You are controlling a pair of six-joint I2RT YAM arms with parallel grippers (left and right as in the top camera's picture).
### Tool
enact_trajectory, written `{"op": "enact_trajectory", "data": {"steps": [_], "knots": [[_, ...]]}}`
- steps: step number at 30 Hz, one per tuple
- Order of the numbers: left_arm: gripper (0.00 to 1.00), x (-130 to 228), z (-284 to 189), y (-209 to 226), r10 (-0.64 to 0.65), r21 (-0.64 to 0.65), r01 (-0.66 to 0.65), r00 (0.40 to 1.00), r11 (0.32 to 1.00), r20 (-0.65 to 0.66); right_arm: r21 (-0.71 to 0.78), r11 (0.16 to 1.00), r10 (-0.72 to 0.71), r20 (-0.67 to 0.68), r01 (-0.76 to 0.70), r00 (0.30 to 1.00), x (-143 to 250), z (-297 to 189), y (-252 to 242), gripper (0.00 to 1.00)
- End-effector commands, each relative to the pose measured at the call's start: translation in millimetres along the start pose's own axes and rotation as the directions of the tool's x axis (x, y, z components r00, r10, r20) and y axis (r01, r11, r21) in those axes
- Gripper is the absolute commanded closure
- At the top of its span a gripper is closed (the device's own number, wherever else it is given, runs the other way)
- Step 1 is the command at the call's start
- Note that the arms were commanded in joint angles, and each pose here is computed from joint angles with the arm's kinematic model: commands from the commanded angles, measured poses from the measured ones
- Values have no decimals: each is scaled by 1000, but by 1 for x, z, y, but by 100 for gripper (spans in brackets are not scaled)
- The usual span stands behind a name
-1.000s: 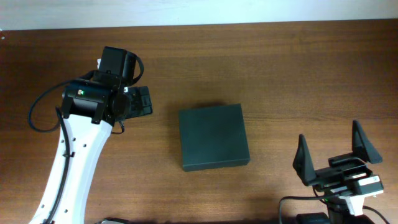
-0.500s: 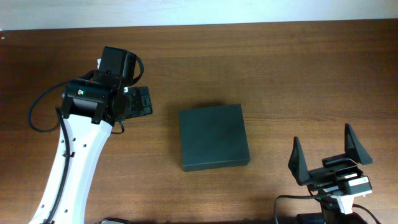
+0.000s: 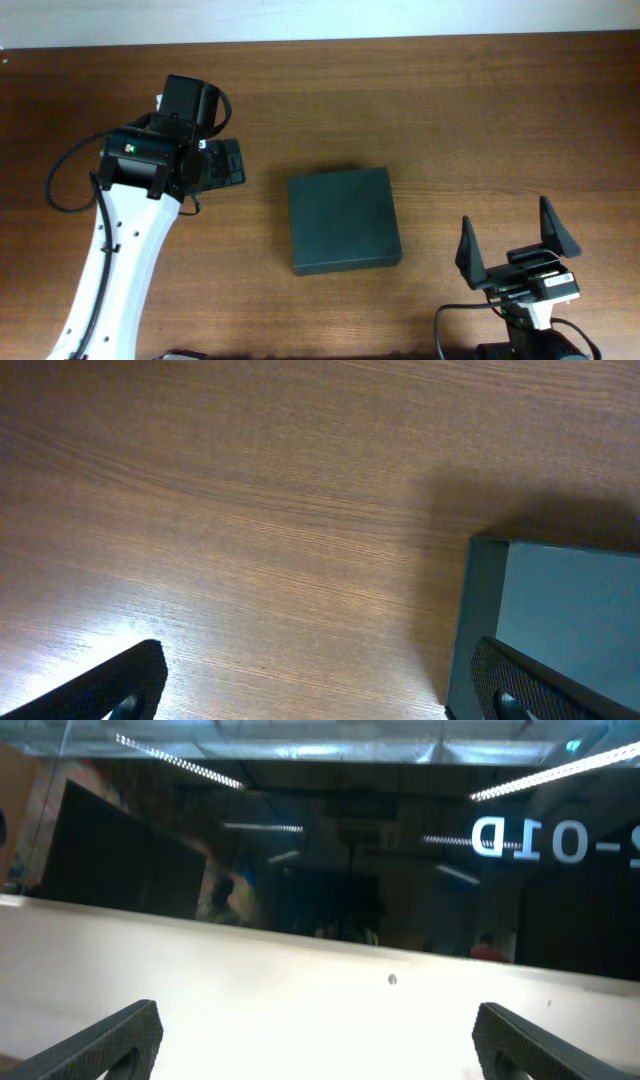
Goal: Pack container
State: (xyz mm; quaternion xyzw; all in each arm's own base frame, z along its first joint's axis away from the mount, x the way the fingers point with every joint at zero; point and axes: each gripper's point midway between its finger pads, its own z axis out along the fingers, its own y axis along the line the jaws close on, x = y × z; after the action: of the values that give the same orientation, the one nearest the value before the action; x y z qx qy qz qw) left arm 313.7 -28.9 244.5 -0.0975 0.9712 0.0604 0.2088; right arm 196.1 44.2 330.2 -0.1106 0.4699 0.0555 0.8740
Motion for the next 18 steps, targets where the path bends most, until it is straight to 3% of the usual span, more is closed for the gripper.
{"op": "enact_trajectory", "data": {"steps": [1, 18], "knots": [[1, 0, -6, 2, -5, 1, 5, 1000, 1000, 20, 2, 1000, 7, -22, -7, 1000, 15, -4, 1, 1], [1, 0, -6, 2, -5, 1, 5, 1000, 1000, 20, 69, 997, 59, -267, -41, 962, 89, -17, -6, 1]]}}
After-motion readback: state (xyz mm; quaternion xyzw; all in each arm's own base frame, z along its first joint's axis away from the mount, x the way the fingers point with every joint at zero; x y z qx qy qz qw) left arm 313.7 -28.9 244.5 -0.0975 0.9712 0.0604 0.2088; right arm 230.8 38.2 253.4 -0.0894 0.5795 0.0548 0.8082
